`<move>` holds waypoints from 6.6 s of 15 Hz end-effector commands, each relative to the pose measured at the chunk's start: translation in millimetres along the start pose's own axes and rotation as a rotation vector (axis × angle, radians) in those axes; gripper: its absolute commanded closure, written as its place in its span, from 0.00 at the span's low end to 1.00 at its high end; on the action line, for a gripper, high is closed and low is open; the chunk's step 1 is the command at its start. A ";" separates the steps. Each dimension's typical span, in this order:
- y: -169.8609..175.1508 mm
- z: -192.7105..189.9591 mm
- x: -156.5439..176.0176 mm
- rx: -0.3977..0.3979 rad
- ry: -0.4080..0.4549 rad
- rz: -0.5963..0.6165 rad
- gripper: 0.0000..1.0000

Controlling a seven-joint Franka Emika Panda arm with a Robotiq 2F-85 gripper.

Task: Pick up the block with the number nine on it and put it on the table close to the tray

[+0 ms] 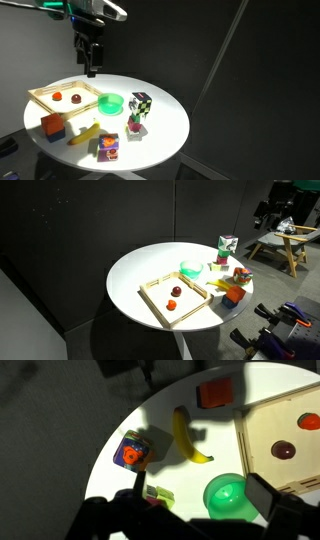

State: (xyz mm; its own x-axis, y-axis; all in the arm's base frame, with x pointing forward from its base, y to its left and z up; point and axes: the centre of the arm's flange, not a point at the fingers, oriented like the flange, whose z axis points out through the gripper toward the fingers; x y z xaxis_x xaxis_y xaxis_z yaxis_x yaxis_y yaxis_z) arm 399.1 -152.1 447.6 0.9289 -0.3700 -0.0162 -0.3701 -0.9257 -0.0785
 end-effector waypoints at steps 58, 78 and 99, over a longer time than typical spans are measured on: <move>52.6 263.8 108.3 -0.211 -0.026 0.407 0.00; 56.5 275.0 97.5 -0.235 -0.071 0.363 0.56; -16.1 187.7 77.7 -0.204 -0.083 -0.053 0.77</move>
State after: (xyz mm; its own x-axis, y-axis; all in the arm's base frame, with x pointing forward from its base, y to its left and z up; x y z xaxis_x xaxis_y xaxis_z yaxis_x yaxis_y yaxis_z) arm 485.6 -161.4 251.2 0.9036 -0.4161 -0.1014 -0.4010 -0.9052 0.1408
